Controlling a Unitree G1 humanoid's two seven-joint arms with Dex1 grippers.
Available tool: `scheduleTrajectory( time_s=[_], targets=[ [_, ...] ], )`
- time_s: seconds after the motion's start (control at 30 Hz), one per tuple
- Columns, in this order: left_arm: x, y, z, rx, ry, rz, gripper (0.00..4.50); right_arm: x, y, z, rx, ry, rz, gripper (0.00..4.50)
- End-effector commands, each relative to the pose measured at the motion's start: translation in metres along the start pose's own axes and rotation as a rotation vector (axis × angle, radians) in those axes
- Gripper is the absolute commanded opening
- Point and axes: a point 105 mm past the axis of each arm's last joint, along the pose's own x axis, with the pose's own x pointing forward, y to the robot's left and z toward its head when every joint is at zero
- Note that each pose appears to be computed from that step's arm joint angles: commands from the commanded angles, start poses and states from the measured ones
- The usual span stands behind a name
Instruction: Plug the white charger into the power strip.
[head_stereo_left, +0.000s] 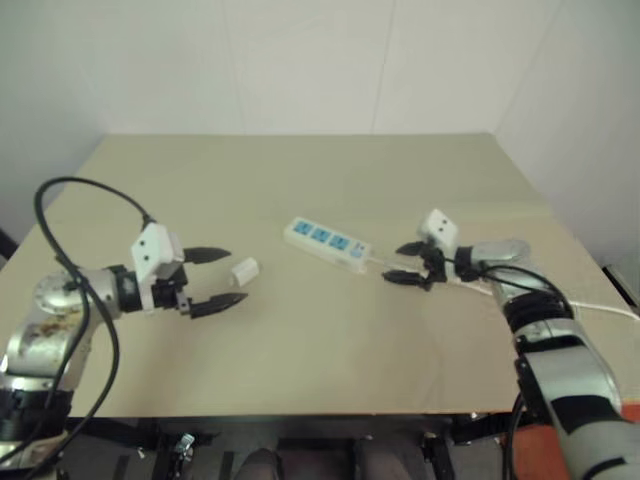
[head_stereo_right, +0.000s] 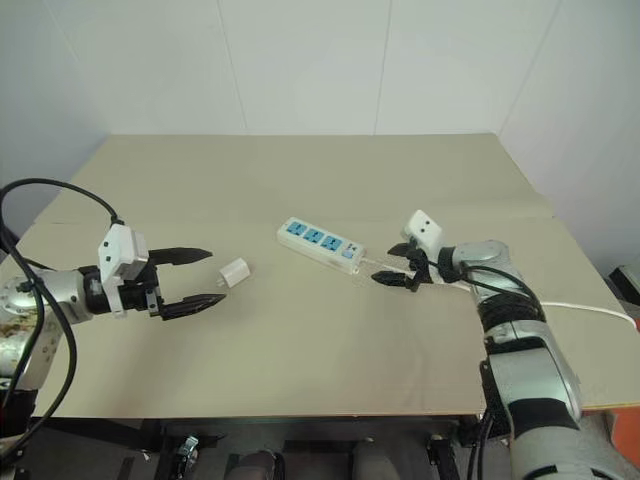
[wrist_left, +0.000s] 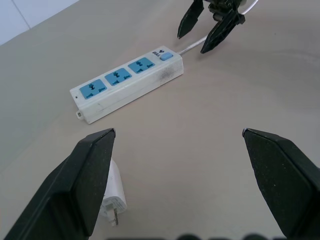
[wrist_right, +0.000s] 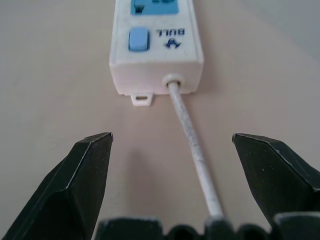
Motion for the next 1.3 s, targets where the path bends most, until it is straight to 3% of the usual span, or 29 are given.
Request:
scheduleTrajectory(
  time_s=[0.03,0.07,0.2,0.53,0.83,1.07,1.3],
  targets=[
    [-0.001,-0.002,0.009,0.042,-0.023,0.011,4.43,0.003,-0.008,0.006,-0.019,-0.01,-0.049,4.5],
    [-0.001,-0.002,0.009,0.041,-0.023,0.012,4.43,0.004,-0.009,0.004,-0.008,-0.005,-0.059,4.5],
    [-0.001,-0.003,0.007,0.045,-0.012,0.015,4.5,0.008,-0.01,-0.003,0.027,0.021,-0.084,3.59],
    [-0.002,-0.003,0.006,0.048,-0.011,0.013,4.5,0.01,-0.01,0.0,0.015,0.016,-0.078,0.03],
    [0.004,-0.003,0.008,0.044,-0.035,-0.02,4.5,-0.014,-0.008,0.009,-0.106,-0.06,-0.041,0.01],
    [0.007,-0.003,0.008,0.043,-0.035,-0.045,4.5,-0.072,0.028,-0.014,-0.184,-0.044,0.01,0.01],
    [0.012,-0.004,0.007,0.039,-0.037,-0.084,4.5,-0.085,0.038,-0.029,-0.122,-0.01,-0.03,0.01]
  ],
)
